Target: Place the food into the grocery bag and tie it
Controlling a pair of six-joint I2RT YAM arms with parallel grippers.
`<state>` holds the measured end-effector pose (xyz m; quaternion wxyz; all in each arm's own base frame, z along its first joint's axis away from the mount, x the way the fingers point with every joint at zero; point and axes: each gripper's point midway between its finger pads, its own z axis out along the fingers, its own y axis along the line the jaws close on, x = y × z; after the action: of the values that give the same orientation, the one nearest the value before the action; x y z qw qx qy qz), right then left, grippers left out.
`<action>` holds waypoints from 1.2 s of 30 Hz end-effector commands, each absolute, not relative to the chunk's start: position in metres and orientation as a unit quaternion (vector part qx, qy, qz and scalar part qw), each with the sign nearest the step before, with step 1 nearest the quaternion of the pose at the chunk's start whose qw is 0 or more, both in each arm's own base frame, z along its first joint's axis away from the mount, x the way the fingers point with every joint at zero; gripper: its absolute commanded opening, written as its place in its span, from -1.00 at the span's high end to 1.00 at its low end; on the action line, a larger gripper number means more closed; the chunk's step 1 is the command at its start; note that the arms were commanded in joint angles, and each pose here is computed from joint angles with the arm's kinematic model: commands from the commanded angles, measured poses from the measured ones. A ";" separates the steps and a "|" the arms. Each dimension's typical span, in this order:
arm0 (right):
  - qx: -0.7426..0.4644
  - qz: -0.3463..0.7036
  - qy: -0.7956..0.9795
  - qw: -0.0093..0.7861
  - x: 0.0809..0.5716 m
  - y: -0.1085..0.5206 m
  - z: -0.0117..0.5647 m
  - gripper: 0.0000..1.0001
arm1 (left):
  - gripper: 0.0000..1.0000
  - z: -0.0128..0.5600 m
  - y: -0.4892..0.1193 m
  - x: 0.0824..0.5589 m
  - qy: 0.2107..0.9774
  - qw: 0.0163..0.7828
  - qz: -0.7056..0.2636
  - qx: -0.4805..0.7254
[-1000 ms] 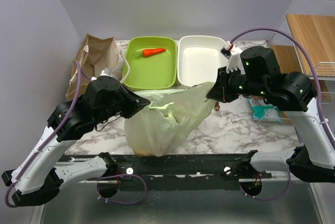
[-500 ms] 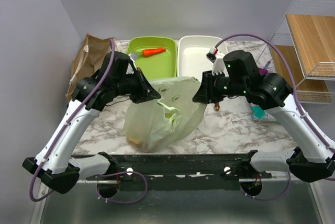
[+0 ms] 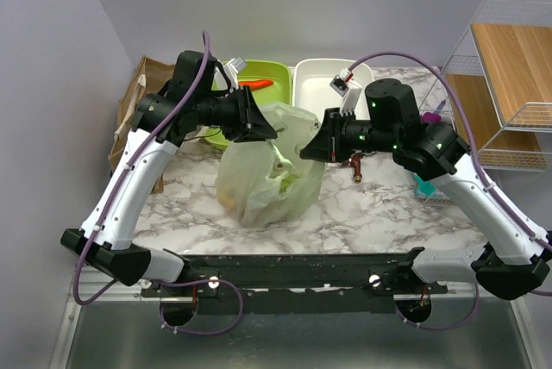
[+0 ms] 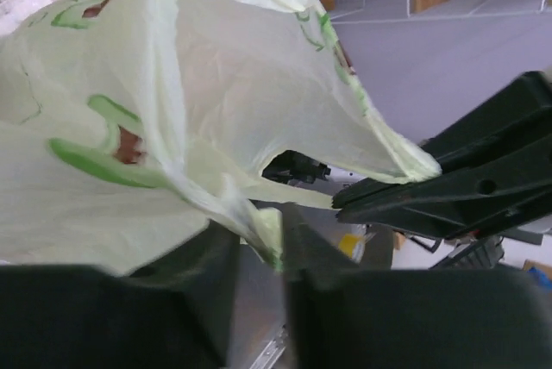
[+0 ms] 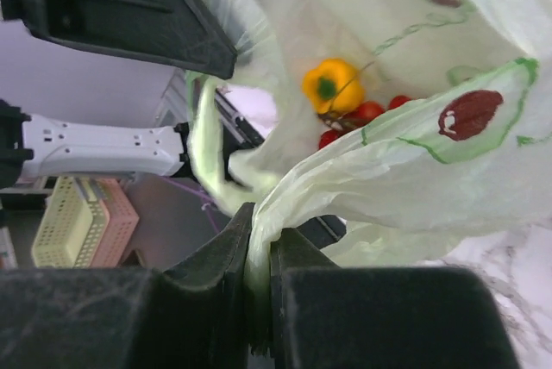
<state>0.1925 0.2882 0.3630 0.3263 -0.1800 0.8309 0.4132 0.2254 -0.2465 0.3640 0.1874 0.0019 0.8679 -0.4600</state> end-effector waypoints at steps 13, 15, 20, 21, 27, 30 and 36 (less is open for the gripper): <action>-0.281 0.477 0.787 0.271 0.157 0.303 0.339 0.99 | -0.73 0.360 -0.200 0.194 0.905 0.215 -0.366 0.007; -0.287 0.478 0.787 0.264 0.155 0.304 0.334 0.99 | -0.74 0.362 -0.194 0.185 0.905 0.223 -0.363 0.006; -0.306 0.504 0.770 0.244 0.150 0.313 0.328 0.99 | -0.86 0.374 -0.182 0.162 0.888 0.264 -0.376 0.030; -0.311 0.508 0.767 0.240 0.149 0.316 0.327 0.99 | -0.84 0.372 -0.181 0.158 0.886 0.268 -0.377 0.037; -0.332 0.485 0.772 0.244 0.160 0.319 0.312 0.99 | -0.52 0.350 -0.174 0.148 0.882 0.285 -0.369 0.072; -0.347 0.476 0.770 0.246 0.161 0.319 0.306 0.99 | -0.51 0.338 -0.164 0.152 0.886 0.304 -0.340 0.078; -0.332 0.409 0.784 0.328 0.193 0.309 0.302 0.99 | -0.48 0.328 -0.153 0.173 0.879 0.364 -0.303 0.060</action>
<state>0.1696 0.3161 0.2980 0.2548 -0.3309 0.7871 0.4540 0.1516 -0.1635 0.3243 0.2878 0.0605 0.8959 -0.3329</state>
